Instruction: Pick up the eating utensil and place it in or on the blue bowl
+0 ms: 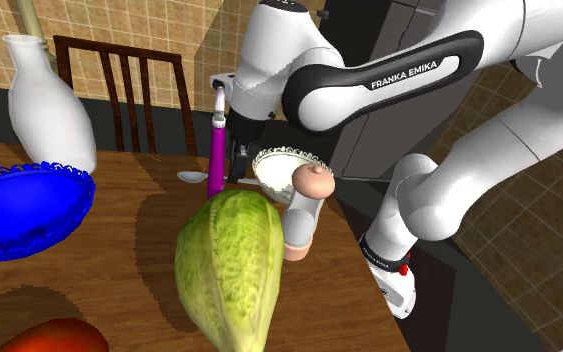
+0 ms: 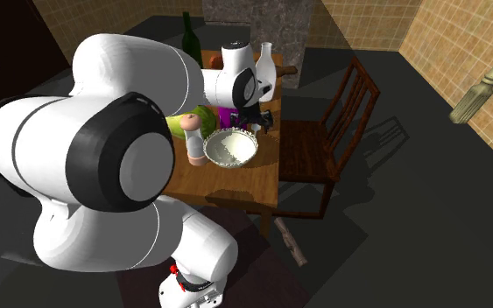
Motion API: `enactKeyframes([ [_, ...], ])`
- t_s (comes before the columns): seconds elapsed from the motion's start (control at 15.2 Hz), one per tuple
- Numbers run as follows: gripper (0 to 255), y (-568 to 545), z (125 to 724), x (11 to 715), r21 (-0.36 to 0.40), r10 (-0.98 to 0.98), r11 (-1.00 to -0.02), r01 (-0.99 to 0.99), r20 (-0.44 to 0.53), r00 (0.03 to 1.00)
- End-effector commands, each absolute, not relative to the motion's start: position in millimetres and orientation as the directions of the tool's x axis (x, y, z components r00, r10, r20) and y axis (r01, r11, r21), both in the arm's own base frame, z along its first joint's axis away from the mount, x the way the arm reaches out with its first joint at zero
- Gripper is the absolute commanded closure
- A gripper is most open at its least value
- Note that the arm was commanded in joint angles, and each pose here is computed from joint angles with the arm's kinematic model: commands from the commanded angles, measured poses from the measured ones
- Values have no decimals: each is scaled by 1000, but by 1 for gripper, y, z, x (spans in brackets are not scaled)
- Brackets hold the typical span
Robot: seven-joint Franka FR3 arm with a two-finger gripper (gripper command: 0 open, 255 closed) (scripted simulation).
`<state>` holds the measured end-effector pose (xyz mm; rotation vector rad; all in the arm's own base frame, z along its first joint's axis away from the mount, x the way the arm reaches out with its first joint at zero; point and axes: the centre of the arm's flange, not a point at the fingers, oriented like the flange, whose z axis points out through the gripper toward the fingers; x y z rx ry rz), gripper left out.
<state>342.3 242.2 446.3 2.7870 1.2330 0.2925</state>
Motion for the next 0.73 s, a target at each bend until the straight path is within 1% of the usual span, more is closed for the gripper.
enactKeyframes([
  [0.0, 0, 244, 436, 345, 150, 742, -670, 727, 142, 655],
  [0.26, 0, 244, 418, 348, 150, 742, -670, 727, 142, 655],
  [0.66, 0, 244, 418, 348, 150, 742, -670, 727, 142, 655],
])
